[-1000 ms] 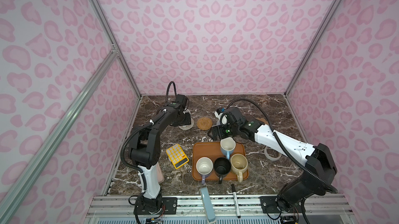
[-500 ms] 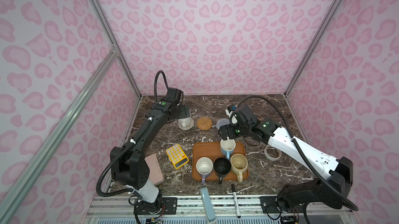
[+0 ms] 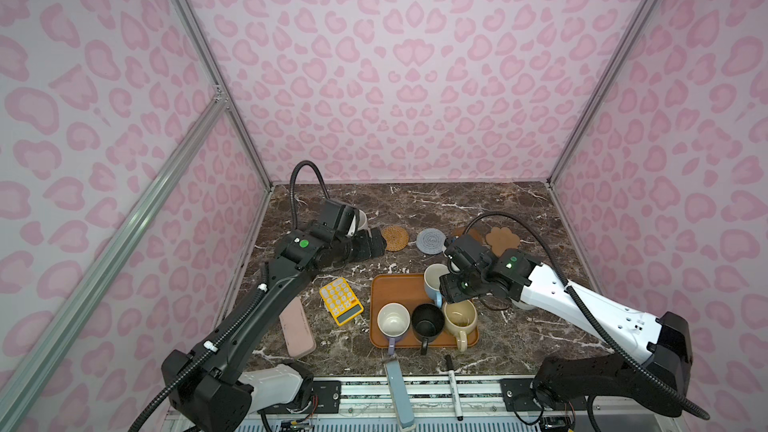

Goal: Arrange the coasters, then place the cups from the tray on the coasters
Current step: 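Draw the left gripper back while right gripper lowers into the light blue mug, then lift the light blue mug with the right gripper toward the rattan coaster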

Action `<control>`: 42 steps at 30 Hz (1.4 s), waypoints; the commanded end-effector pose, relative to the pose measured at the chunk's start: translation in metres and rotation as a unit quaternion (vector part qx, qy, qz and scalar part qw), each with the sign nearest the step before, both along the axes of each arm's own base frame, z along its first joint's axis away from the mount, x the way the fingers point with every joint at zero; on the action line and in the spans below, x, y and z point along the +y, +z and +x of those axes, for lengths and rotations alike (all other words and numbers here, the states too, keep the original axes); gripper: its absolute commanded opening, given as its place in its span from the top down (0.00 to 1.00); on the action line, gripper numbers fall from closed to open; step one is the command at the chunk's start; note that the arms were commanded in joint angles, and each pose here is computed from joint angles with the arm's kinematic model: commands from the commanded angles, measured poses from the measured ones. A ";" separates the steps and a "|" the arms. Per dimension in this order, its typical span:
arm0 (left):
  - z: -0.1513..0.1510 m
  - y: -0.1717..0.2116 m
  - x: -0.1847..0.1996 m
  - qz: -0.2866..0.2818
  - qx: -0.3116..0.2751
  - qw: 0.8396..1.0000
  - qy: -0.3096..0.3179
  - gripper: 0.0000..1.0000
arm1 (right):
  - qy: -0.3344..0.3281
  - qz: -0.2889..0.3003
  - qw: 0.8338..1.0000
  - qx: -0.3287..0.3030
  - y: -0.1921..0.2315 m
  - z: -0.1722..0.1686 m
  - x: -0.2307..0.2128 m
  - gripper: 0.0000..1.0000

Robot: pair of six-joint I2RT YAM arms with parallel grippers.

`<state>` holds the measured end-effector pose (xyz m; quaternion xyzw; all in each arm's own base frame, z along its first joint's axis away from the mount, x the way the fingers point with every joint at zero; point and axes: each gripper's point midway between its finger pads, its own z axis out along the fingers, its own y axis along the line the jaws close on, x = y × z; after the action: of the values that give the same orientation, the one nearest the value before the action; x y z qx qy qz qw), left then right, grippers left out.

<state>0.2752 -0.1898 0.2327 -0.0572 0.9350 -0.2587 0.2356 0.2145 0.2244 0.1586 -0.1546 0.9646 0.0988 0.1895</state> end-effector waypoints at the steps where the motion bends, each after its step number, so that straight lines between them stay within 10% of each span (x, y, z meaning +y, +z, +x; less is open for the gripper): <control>1: -0.016 0.003 -0.030 -0.089 0.023 0.996 -0.017 0.03 | -0.006 0.029 1.000 0.007 -0.004 -0.002 0.019 0.39; 42: -0.040 -0.026 -0.054 -0.125 0.056 0.991 -0.001 0.03 | -0.052 -0.020 0.998 0.016 -0.070 0.027 0.030 0.76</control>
<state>0.2305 -0.2411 0.1994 -0.0906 0.9167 -0.3541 0.1614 0.2347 0.2540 0.0898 -0.1107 0.9773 0.0769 0.1632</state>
